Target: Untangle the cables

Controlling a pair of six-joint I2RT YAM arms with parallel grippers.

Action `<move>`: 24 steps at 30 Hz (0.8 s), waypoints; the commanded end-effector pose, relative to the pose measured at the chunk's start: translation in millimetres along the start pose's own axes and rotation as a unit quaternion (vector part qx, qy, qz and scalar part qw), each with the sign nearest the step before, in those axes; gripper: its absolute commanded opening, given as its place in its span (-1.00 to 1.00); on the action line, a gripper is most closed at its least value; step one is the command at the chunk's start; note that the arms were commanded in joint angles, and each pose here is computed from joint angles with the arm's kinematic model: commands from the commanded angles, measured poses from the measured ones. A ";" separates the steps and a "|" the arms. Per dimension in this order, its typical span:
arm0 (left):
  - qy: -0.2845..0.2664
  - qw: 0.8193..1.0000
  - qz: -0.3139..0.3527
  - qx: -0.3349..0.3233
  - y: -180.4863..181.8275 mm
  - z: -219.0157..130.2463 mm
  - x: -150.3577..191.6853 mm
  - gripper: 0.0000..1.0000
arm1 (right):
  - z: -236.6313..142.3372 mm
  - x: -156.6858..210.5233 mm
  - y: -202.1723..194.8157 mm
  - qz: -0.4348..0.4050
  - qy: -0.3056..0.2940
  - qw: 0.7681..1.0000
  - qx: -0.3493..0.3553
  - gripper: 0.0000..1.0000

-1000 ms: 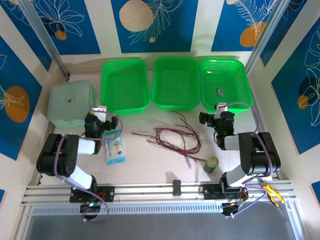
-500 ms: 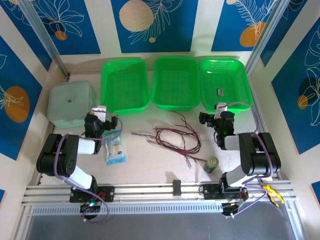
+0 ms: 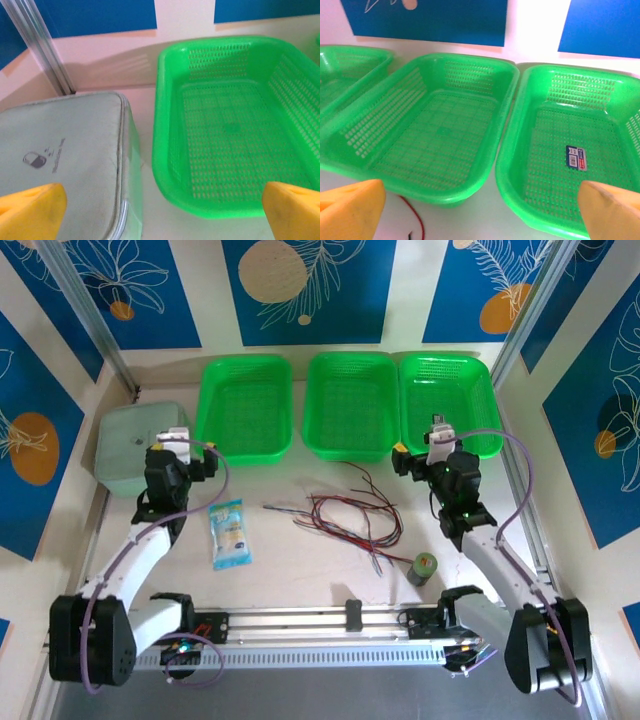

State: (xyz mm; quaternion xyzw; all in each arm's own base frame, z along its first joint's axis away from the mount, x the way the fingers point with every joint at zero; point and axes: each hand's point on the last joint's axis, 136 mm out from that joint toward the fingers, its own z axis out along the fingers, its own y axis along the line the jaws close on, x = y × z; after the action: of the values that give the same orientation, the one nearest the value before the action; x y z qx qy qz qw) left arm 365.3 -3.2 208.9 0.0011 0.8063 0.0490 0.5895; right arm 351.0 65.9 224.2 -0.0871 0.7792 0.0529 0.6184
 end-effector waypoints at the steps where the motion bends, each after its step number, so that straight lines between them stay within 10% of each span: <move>1: 0.068 0.998 -0.001 0.018 -9.1 -16.3 31.7 1.00 | -12.5 8.5 12.4 -0.034 0.024 0.999 -0.019 0.98; 11: 0.173 0.973 -0.133 0.076 -48.6 -54.9 45.4 1.00 | -43.1 23.4 159.3 -0.130 0.050 0.946 -0.294 0.88; 24: 0.282 0.927 -0.226 0.099 -87.8 -83.6 106.9 1.00 | -33.5 94.5 291.8 -0.221 0.164 0.813 -0.513 -0.02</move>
State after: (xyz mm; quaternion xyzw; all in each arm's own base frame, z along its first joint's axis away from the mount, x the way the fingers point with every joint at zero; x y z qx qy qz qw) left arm 267.0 -82.5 136.6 -0.0994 0.9159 -0.1320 0.3659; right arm 246.8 321.5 131.3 -0.5326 0.7201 0.2620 0.3594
